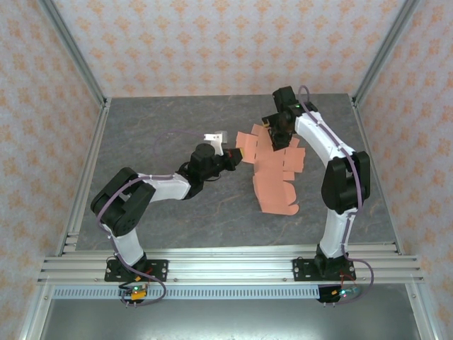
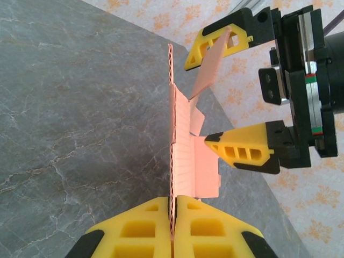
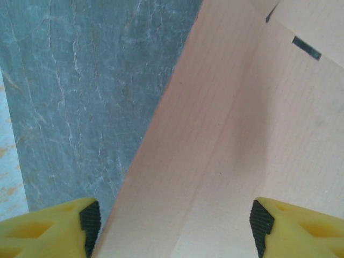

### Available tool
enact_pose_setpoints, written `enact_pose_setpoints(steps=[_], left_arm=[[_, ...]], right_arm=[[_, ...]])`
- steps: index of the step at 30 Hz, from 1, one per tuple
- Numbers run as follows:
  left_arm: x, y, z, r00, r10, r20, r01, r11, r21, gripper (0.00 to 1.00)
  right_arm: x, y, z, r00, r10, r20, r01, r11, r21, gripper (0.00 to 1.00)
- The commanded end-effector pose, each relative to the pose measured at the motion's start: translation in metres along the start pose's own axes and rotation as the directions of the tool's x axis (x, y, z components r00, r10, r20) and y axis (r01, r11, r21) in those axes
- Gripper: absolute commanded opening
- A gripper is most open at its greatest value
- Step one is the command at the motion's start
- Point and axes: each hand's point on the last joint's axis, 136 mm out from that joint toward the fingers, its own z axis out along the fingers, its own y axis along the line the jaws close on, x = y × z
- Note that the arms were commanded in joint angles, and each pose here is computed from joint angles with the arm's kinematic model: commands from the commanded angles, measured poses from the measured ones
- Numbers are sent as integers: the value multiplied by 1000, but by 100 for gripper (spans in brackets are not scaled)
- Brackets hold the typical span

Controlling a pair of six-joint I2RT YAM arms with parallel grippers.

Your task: Fold the paper box

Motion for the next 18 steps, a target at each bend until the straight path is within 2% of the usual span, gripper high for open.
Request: enact_pose_setpoints(steps=[1,7,11,14,16,18], left_arm=[[-25,-27,-7,995,61,80,-67,995,76,1],[-23,-20,-6,996,30,80,-34,998,51,1],[-19,-15,-6,997,16,77,-18,999,36,1],[-16,-13,-6,998,11,69,-13,999,33,2],[-15,-11,-6,998,10,61,-11,1000,28,8],[-14,-11,-7,999,16,51,-17,1000,22,24]], right_arm=[[-14,-1,-3,999,-8,49,7,1000,29,67],[-13,2,-6,999,-15,47,15,1000,-3,46],[-15,3,-11,998,-22,64,24,999,-33,18],[-13,4,-10,999,-18,51,21,998,-59,12],[-8,5,-5,1000,-13,19,15,997,-81,8],[0,14,2,999,-21,-29,16,989,-149,4]])
